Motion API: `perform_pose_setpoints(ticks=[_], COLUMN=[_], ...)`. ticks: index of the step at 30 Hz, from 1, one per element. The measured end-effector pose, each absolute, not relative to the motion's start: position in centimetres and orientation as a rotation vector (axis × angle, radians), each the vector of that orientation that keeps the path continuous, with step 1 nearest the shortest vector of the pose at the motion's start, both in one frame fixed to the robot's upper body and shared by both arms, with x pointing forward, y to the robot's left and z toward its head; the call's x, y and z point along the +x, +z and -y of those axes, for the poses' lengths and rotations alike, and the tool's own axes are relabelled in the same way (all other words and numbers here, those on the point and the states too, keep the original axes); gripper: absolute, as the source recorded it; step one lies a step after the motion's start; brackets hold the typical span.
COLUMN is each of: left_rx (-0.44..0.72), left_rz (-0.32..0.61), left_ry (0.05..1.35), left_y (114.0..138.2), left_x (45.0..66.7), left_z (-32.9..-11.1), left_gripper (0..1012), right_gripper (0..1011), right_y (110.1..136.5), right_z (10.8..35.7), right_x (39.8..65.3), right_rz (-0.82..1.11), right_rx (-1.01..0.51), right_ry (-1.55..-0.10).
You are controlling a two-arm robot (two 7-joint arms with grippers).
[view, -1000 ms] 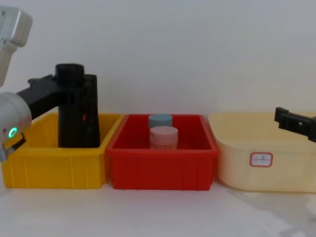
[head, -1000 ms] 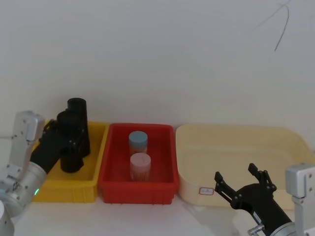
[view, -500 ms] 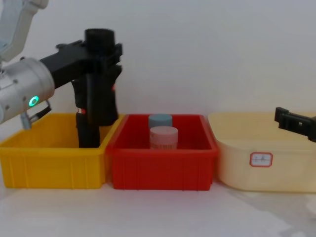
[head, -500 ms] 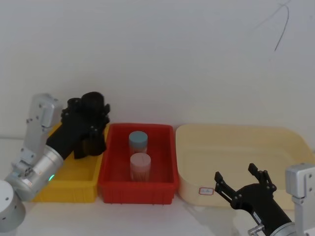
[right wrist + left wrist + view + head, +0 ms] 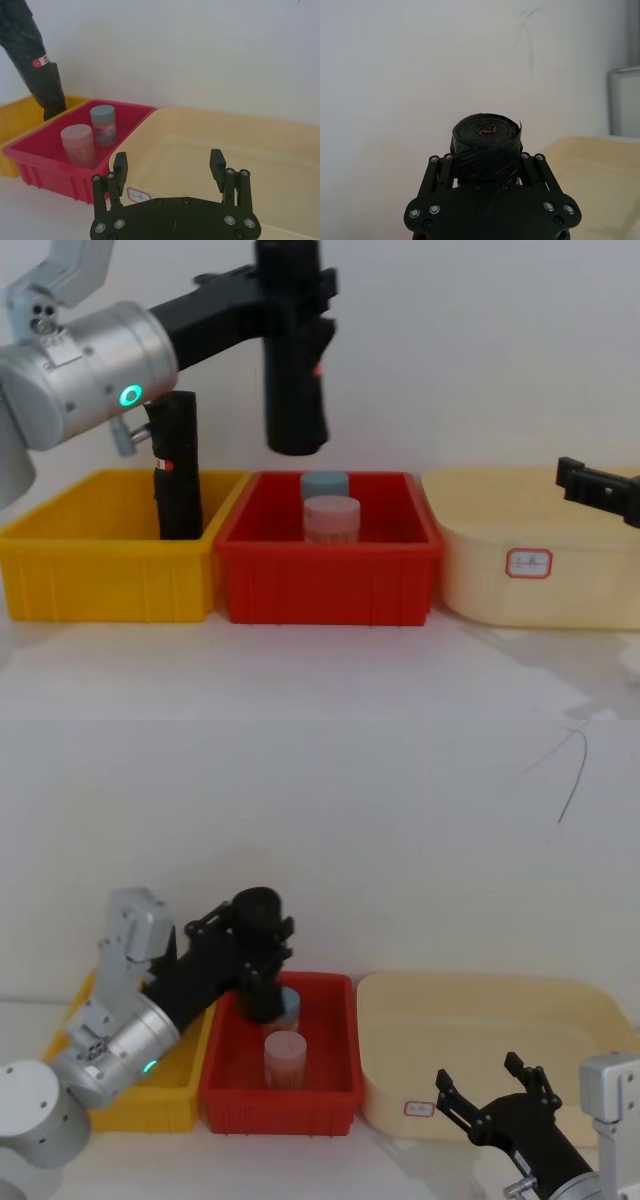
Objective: Pick up the garbage bag with the one hand and transfer it to the other hand.
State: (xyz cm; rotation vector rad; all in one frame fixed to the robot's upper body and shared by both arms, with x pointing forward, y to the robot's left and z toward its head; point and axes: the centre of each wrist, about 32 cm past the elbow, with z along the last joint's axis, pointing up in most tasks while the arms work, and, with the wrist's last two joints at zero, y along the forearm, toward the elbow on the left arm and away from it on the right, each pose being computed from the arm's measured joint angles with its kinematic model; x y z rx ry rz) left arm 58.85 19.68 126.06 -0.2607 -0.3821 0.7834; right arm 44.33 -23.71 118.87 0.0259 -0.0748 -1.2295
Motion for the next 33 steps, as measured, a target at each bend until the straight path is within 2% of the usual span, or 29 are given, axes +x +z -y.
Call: perform_pose_setpoints(ticks=[15, 23, 33], left_rx=[-0.327, -0.363, -0.390], left_rz=[0.352, 0.300, 0.239], left_ry=[0.562, 0.423, 0.312], left_y=[127.9, 128.5, 128.5], left_x=[58.9, 59.3, 59.9], left_z=[-16.1, -13.7, -11.5], left_gripper=[532, 532, 532], right_gripper=[1001, 1001, 1001], right_y=[118.9, 118.9, 118.9], right_z=[23.7, 23.7, 23.7], right_x=[44.3, 44.3, 44.3], right_rz=[0.075, 0.075, 0.075], right_rx=[0.026, 0.026, 0.026], right_ry=[-1.229, -1.229, -1.229])
